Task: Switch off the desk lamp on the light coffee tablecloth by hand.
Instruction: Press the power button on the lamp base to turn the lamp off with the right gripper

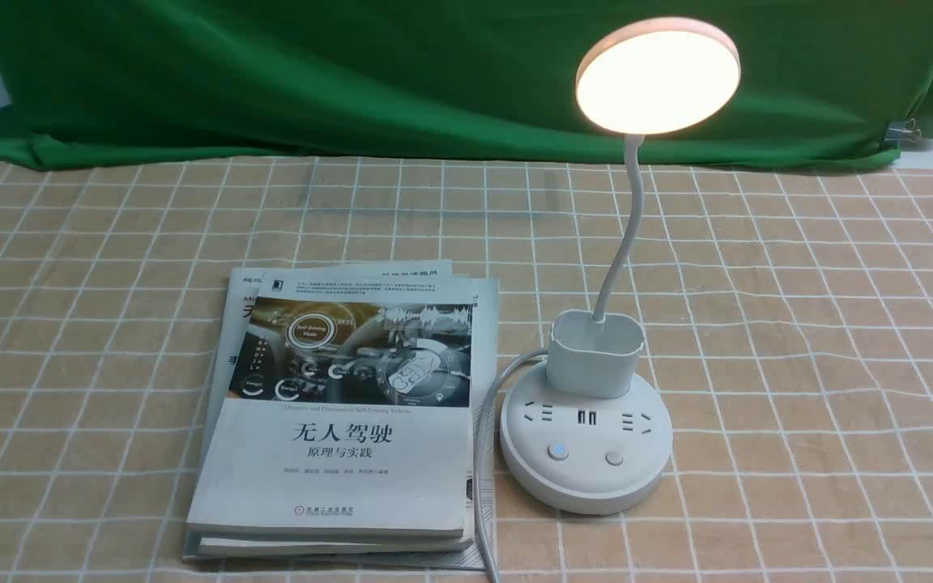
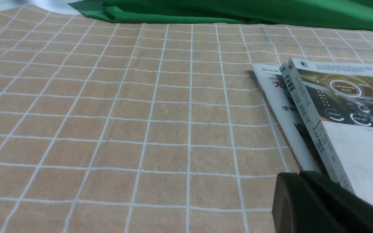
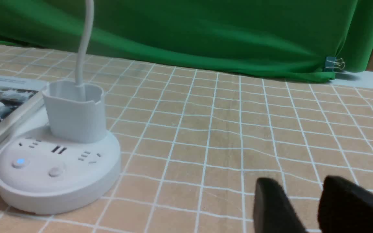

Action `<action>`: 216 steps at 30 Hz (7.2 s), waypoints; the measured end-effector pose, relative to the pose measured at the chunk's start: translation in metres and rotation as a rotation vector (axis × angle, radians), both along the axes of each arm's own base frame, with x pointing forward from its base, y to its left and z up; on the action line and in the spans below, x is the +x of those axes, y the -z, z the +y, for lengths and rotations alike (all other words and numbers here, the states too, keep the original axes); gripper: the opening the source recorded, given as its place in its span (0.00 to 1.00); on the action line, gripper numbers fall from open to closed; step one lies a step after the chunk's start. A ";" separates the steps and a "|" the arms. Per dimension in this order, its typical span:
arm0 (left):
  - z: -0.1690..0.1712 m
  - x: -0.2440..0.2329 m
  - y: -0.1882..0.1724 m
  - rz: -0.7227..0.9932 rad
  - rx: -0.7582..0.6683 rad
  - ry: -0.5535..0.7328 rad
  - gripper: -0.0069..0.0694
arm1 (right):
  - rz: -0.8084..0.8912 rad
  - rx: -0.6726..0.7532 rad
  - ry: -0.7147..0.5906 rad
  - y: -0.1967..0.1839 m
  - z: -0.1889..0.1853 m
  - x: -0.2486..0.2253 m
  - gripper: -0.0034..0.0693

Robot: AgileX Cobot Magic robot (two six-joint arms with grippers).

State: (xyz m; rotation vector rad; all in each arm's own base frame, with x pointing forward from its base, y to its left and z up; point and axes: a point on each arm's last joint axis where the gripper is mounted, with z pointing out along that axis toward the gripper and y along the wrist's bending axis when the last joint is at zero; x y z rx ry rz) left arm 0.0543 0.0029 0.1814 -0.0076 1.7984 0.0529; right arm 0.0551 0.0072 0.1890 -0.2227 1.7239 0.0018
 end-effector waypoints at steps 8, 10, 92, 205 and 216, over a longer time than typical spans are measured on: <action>0.000 0.000 0.000 0.000 0.001 0.000 0.10 | 0.000 0.000 0.000 0.000 0.000 0.000 0.38; 0.000 0.000 0.000 0.000 0.000 0.000 0.10 | 0.000 0.000 0.000 0.000 0.000 0.000 0.38; 0.000 0.000 0.000 0.000 0.000 0.000 0.10 | 1.163 -0.185 -0.306 -0.018 0.182 0.226 0.09; 0.000 0.000 0.000 0.000 0.000 0.000 0.10 | 1.124 -0.190 -0.294 -0.007 0.189 0.236 0.10; 0.000 0.000 0.000 0.000 0.000 0.000 0.10 | 1.155 -0.204 -0.285 0.009 0.192 0.240 0.10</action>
